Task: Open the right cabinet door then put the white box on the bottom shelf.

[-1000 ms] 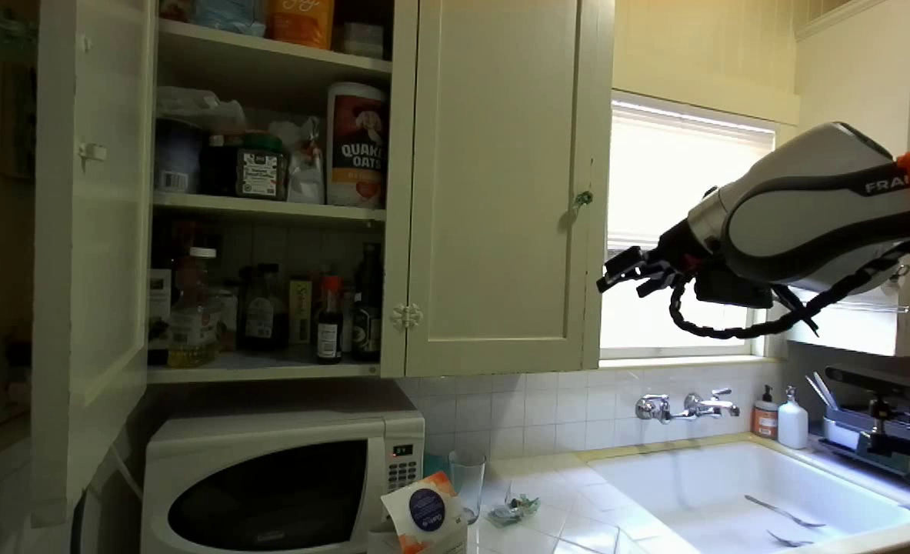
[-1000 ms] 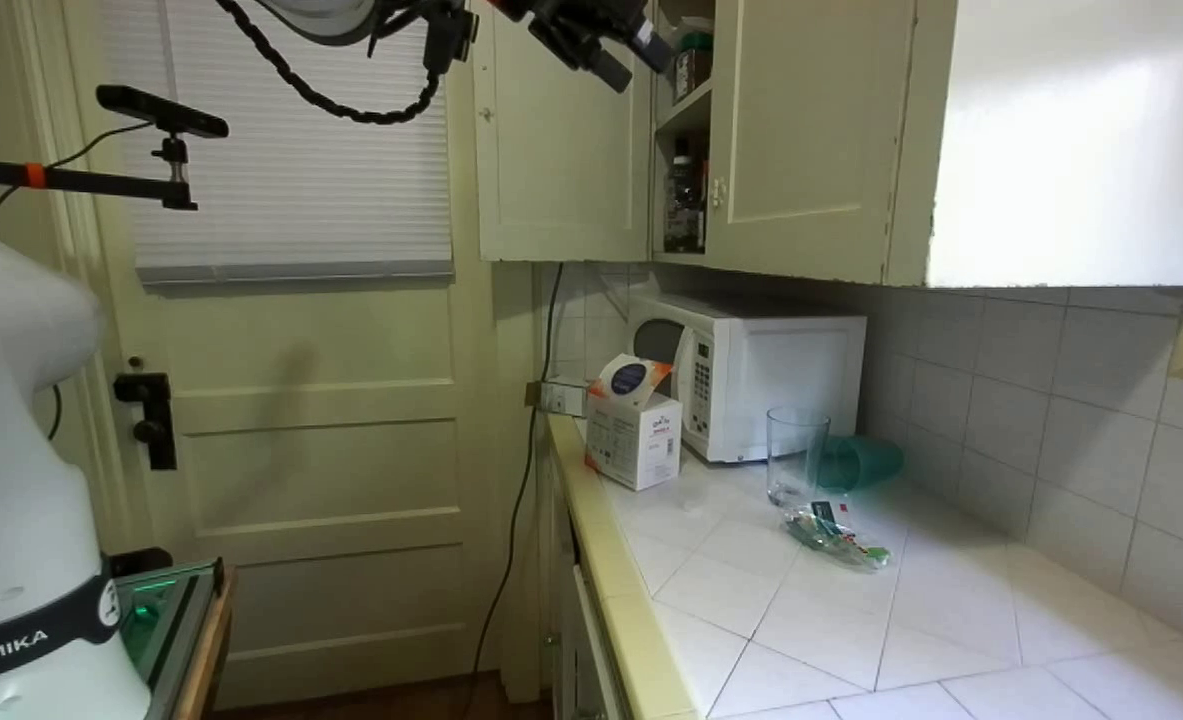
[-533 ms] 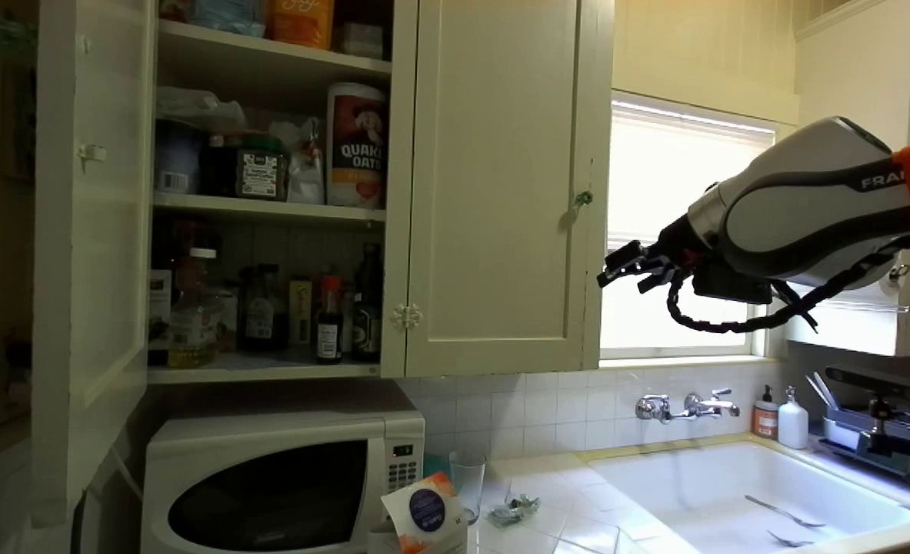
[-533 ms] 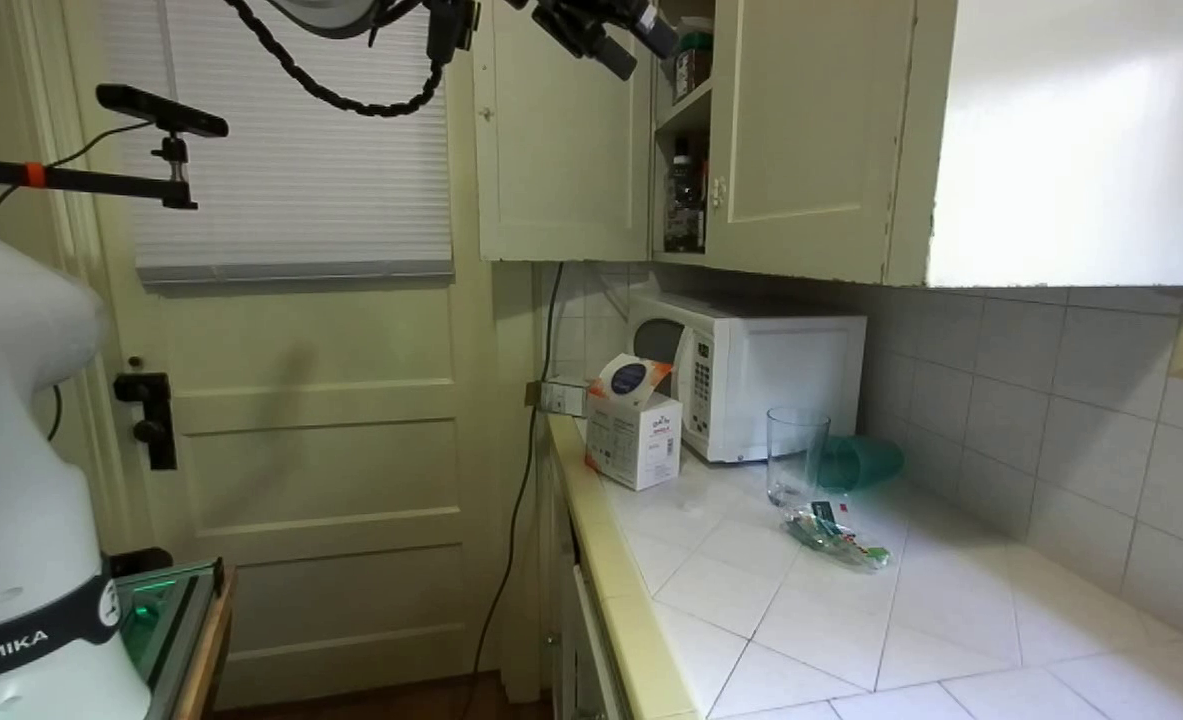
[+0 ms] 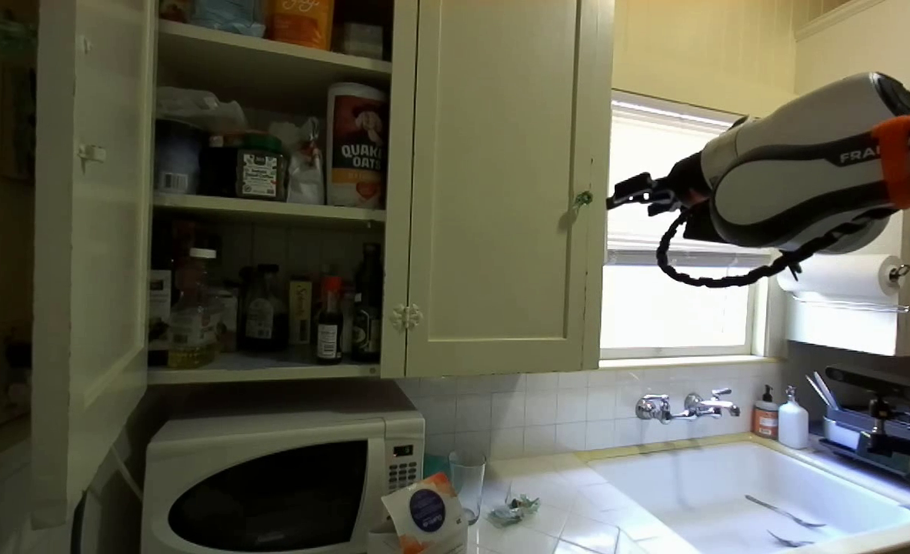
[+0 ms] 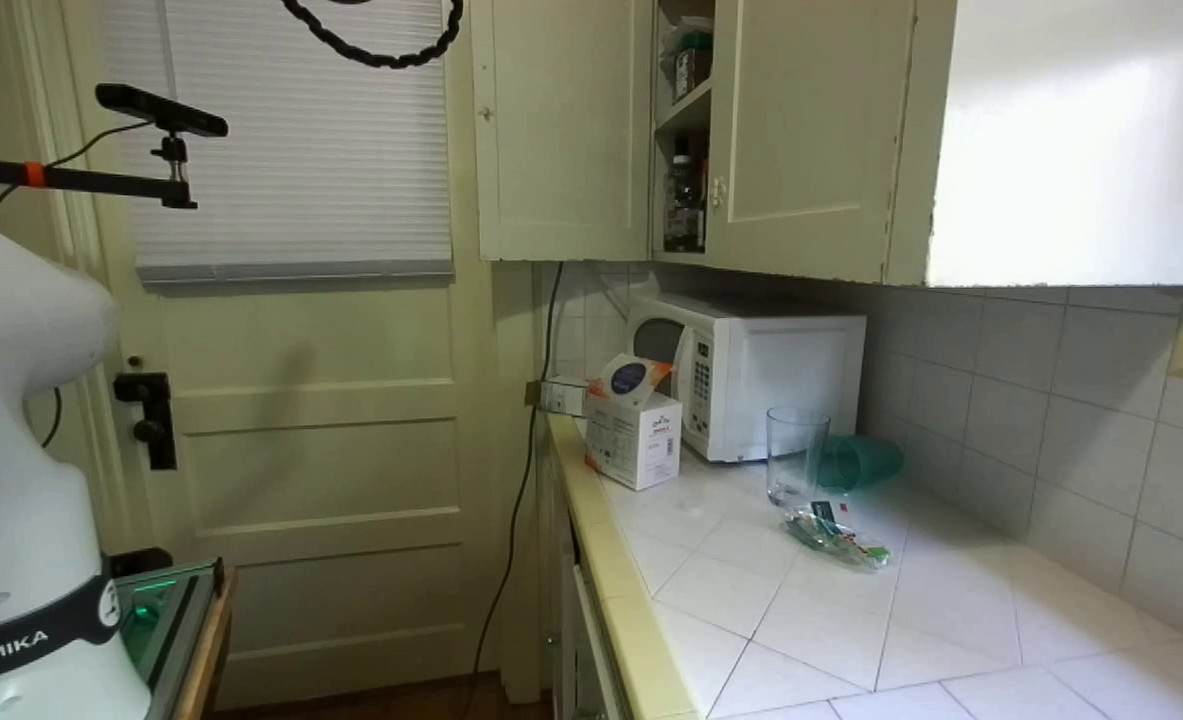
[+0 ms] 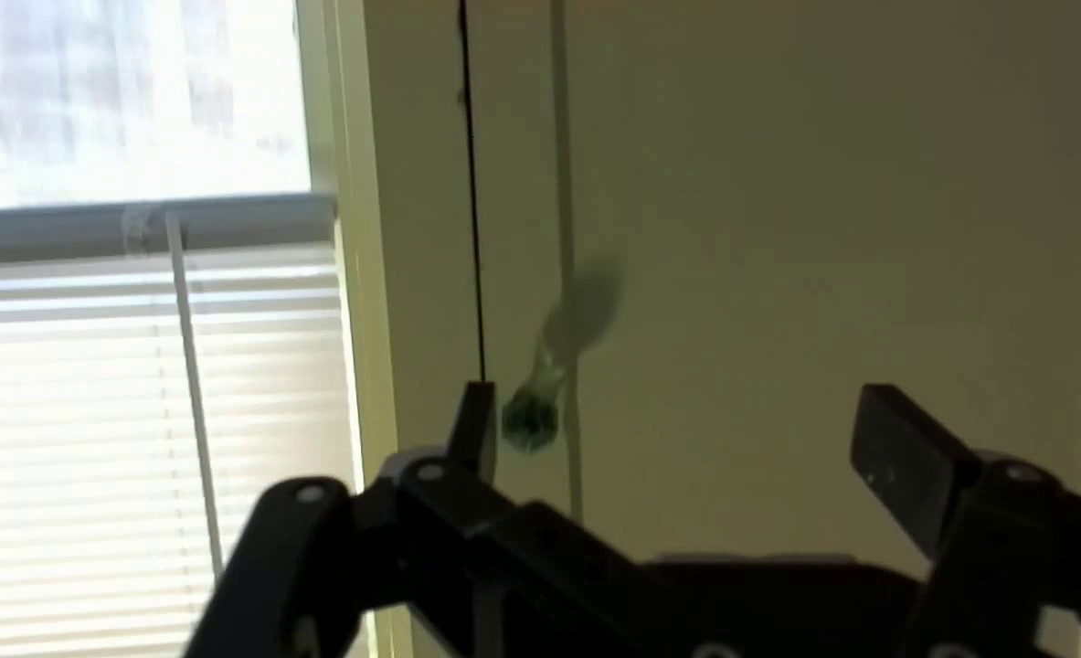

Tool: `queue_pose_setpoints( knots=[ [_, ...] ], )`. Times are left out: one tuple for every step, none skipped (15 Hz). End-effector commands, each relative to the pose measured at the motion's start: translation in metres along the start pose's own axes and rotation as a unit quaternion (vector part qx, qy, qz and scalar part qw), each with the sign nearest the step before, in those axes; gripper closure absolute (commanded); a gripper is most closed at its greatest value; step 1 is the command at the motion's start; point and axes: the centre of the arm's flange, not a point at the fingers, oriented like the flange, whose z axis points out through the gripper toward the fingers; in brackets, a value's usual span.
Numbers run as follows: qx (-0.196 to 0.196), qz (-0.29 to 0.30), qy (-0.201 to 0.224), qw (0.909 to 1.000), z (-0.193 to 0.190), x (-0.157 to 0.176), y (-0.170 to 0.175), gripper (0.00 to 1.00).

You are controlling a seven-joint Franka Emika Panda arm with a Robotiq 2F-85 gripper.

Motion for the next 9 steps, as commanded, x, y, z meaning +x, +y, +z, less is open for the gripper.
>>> queue_pose_setpoints(
  knots=[
    [-0.049, -0.014, 0.079, 0.9956, 0.018, 0.052, -0.007, 0.0],
    [-0.054, -0.011, 0.096, 0.9939, 0.027, 0.061, -0.004, 0.0],
    [-0.061, -0.005, 0.109, 0.9921, 0.029, 0.072, -0.002, 0.0],
    [-0.063, 0.011, 0.12, 0.9907, 0.037, 0.08, 0.003, 0.0],
    [-0.066, 0.023, 0.124, 0.9898, 0.044, 0.087, 0.007, 0.0],
    [-0.056, 0.036, 0.125, 0.9899, 0.05, 0.095, 0.011, 0.0],
    [-0.06, 0.012, 0.109, 0.9921, 0.027, 0.073, 0.012, 0.0],
    [-0.06, 0.019, 0.112, 0.9917, 0.034, 0.079, 0.014, 0.0],
    [-0.059, 0.022, 0.114, 0.9915, 0.04, 0.083, 0.015, 0.0]
  ],
)
